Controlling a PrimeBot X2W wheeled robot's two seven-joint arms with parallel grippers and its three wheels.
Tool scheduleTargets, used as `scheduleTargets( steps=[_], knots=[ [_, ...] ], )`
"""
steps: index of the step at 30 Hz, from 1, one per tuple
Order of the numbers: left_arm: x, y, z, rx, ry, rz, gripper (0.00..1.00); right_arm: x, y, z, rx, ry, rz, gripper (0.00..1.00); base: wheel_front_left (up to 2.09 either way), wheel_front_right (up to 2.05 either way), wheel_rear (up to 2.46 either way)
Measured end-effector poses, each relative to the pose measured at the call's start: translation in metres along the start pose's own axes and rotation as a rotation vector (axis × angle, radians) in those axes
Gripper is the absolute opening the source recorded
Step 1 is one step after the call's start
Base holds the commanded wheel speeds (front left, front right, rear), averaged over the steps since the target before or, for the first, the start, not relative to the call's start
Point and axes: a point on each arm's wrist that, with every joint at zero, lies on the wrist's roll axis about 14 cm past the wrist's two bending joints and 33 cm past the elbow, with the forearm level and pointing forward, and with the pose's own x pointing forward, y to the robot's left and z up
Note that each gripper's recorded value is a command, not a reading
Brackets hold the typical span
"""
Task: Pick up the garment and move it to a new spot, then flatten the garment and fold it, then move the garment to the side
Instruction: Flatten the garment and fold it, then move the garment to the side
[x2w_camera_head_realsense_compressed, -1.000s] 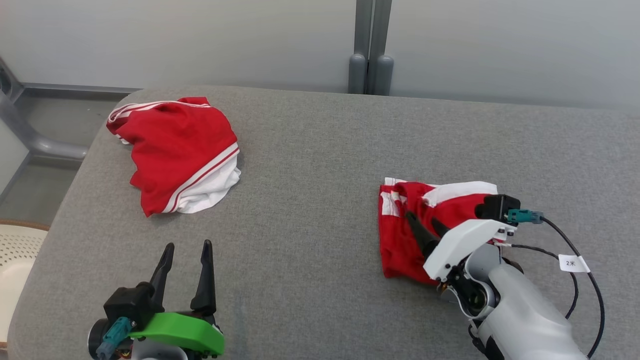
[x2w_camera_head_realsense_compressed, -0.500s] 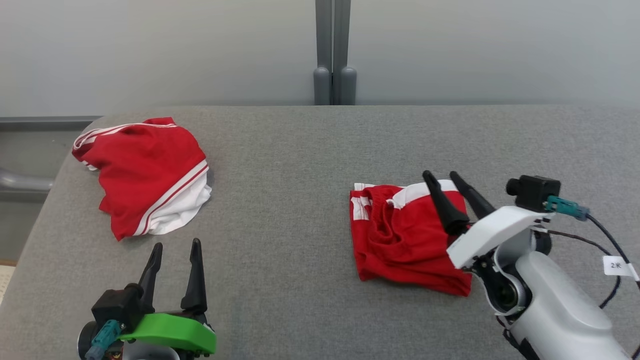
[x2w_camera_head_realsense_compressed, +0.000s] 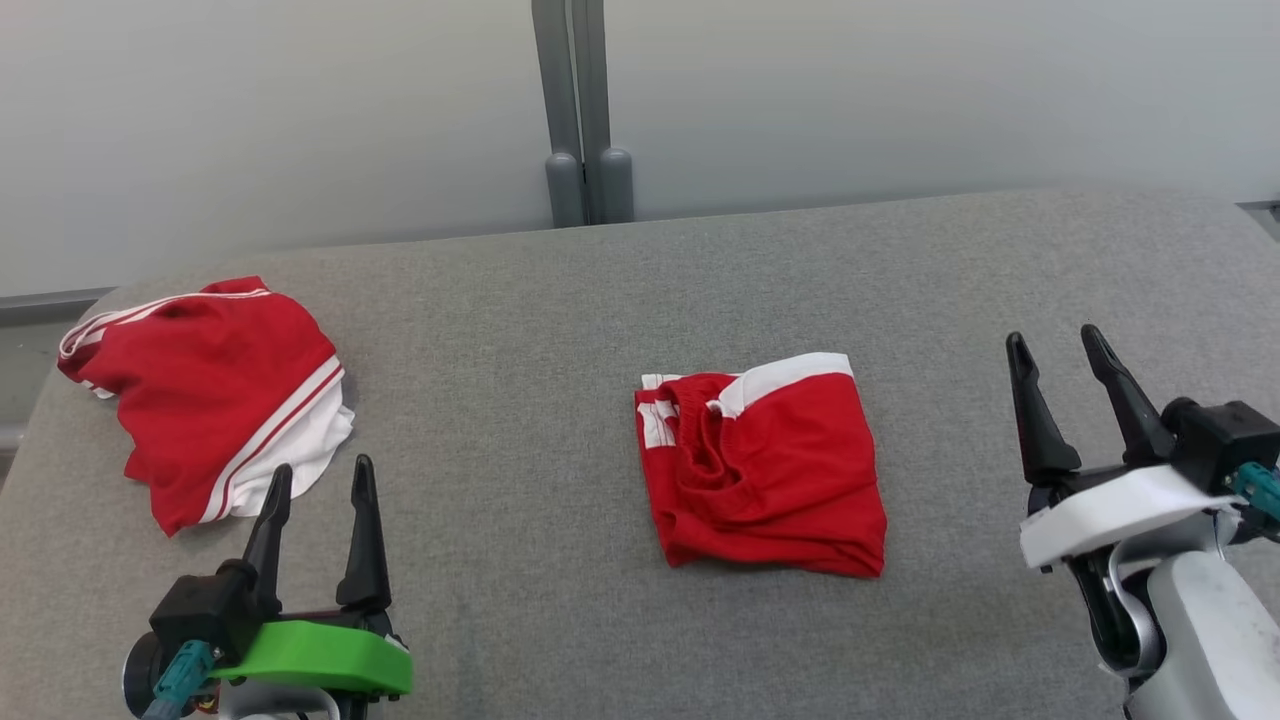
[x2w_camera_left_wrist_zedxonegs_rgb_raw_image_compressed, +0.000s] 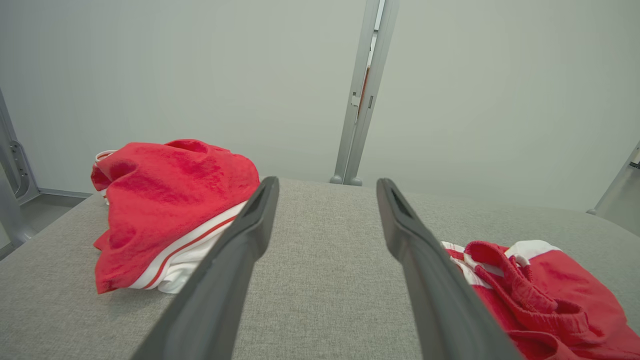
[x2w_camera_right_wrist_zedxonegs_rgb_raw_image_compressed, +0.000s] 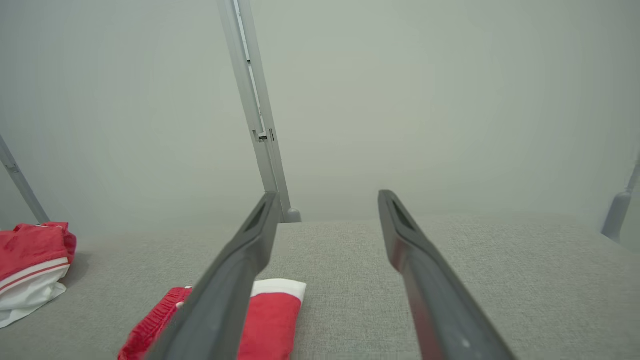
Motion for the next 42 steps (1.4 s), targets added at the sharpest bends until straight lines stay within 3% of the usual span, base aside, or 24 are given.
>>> scheduleTargets(
  steps=[10, 27, 32, 42],
  knots=[
    [-0.003, -0.001, -0.002, 0.013, 0.007, -0.003, 1.0, -0.036, -0.003, -0.028, -0.027, 0.07, -0.071, 1.0, 0.0, 0.0, 0.0],
    [-0.003, 0.002, -0.004, 0.018, 0.014, 0.003, 1.0, -0.038, 0.004, -0.044, -0.037, 0.122, -0.047, 1.0, 0.0, 0.0, 0.0],
    [-0.004, 0.001, -0.007, 0.017, 0.022, 0.002, 1.0, -0.019, 0.017, -0.049, -0.01, 0.138, -0.004, 1.0, 0.0, 0.0, 0.0],
    [-0.008, 0.015, -0.012, 0.014, 0.039, 0.048, 1.0, 0.022, 0.031, -0.104, 0.029, 0.478, 0.05, 1.0, 0.0, 0.0, 0.0]
  ],
)
